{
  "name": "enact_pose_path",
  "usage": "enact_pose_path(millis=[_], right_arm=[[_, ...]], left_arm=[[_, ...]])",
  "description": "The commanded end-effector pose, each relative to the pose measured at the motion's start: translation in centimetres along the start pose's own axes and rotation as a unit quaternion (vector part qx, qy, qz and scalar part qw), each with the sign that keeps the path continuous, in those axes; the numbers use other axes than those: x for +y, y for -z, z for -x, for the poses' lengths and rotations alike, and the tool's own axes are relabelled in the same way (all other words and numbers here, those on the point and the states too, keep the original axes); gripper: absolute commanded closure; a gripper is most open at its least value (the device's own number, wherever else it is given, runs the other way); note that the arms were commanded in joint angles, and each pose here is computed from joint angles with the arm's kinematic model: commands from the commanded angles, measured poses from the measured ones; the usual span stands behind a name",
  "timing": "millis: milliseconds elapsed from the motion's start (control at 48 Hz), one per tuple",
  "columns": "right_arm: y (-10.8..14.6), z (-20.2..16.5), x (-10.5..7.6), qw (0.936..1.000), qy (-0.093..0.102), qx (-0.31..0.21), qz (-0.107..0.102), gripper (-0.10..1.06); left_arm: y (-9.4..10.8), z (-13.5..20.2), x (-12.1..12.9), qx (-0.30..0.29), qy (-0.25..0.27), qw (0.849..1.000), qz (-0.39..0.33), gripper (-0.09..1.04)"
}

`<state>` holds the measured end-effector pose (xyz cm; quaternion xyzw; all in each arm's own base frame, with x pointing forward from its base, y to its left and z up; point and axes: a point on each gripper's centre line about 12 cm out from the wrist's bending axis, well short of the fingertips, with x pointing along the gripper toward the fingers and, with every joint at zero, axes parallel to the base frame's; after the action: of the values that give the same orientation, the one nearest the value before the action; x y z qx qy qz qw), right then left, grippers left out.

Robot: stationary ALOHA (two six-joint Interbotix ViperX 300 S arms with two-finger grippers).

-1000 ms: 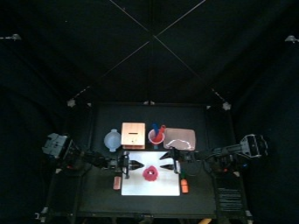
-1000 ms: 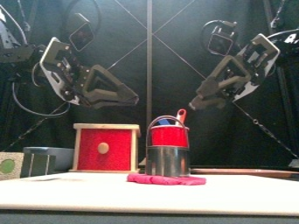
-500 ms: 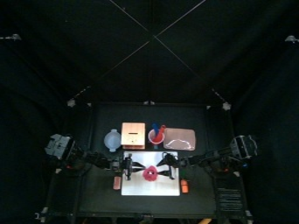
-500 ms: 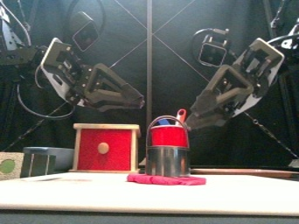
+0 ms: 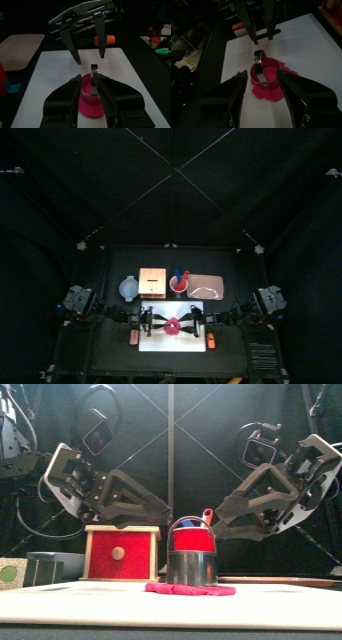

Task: Get the cutter from the drawer then cut the dough then place the extra dough in the bowl
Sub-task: Cut the dough

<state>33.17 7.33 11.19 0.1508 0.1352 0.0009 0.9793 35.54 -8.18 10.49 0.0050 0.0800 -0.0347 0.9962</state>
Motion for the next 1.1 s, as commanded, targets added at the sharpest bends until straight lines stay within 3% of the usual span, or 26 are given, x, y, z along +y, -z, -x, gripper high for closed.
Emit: enact_pose_path(millis=[21, 208, 521, 854, 1104], right_arm=[[-1.2, -0.3, 0.4, 0.9998, 0.007, -0.019, 0.002, 0.12], [-1.3, -1.0, 0.9, 0.9999, 0.009, -0.005, 0.003, 0.12], [-0.9, -1.5, 1.0, 0.9999, 0.01, 0.011, 0.003, 0.12], [-0.8, -2.1, 1.2, 0.9997, 0.01, 0.023, 0.001, 0.13], [-0.7, -2.1, 1.2, 0.9995, 0.011, 0.029, 0.0, 0.13]], left_arm=[[-0.3, -0.2, 0.0, 0.002, 0.0, 1.0, 0.001, 0.26], [0.6, -0.7, 0.2, 0.037, 0.003, 0.999, -0.004, 0.26], [0.3, -1.4, 1.8, 0.035, -0.01, 0.999, -0.008, 0.25], [0.7, -1.6, 1.3, 0.065, 0.004, 0.998, -0.01, 0.25], [-0.2, -1.0, 0.5, 0.057, 0.015, 0.998, -0.011, 0.25]])
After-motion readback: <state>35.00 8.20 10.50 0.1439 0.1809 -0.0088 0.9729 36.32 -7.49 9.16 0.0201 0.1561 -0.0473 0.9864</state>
